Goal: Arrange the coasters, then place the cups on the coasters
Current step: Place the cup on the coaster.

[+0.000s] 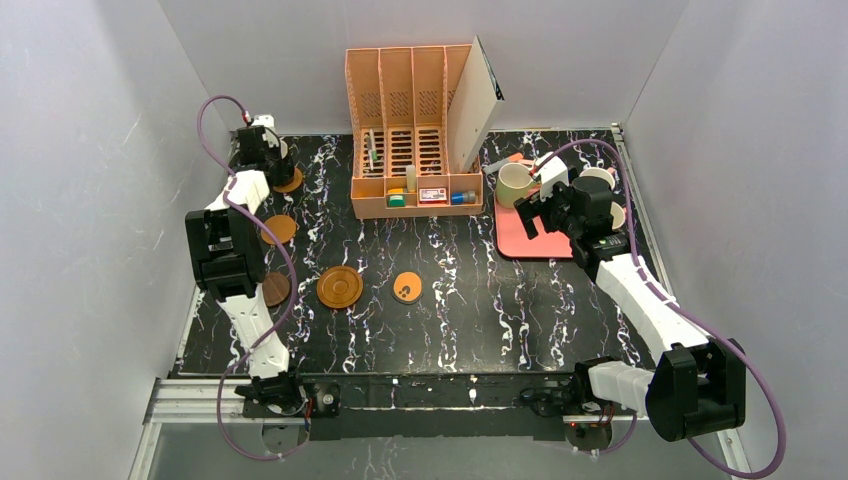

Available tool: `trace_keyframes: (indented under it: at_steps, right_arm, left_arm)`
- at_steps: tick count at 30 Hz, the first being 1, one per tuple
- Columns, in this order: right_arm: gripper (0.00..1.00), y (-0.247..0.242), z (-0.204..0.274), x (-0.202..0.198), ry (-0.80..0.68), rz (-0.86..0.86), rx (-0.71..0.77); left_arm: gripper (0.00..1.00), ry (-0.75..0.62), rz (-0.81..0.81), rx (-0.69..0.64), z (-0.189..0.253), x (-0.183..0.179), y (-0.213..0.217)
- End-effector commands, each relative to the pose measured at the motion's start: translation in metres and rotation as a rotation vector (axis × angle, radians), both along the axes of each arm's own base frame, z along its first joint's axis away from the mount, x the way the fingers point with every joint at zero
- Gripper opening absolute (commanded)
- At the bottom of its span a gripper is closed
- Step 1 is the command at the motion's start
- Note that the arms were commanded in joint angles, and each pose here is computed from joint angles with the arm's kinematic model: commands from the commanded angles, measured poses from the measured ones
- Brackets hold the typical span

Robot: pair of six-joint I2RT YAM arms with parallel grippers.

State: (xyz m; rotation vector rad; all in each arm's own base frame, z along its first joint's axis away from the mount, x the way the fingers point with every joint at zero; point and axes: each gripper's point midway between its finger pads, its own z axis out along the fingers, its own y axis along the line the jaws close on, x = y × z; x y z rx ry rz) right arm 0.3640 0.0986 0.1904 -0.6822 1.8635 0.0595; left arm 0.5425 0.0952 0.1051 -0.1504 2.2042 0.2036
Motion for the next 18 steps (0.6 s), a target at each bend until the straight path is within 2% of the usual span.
trace_keyframes:
  at_steps: [1, 18]
  right_arm:
    - [0.98, 0.0004, 0.0096, 0.0019, -0.031, 0.009, 0.006]
    - [0.98, 0.0010, 0.0092, 0.0019, -0.029, 0.012, 0.007]
  left_arm:
    - [0.00, -0.095, -0.014, -0.012, 0.0267, 0.0099, -0.0038]
    - [0.01, -0.073, -0.021, -0.007, 0.0255, 0.0028, -0.0042]
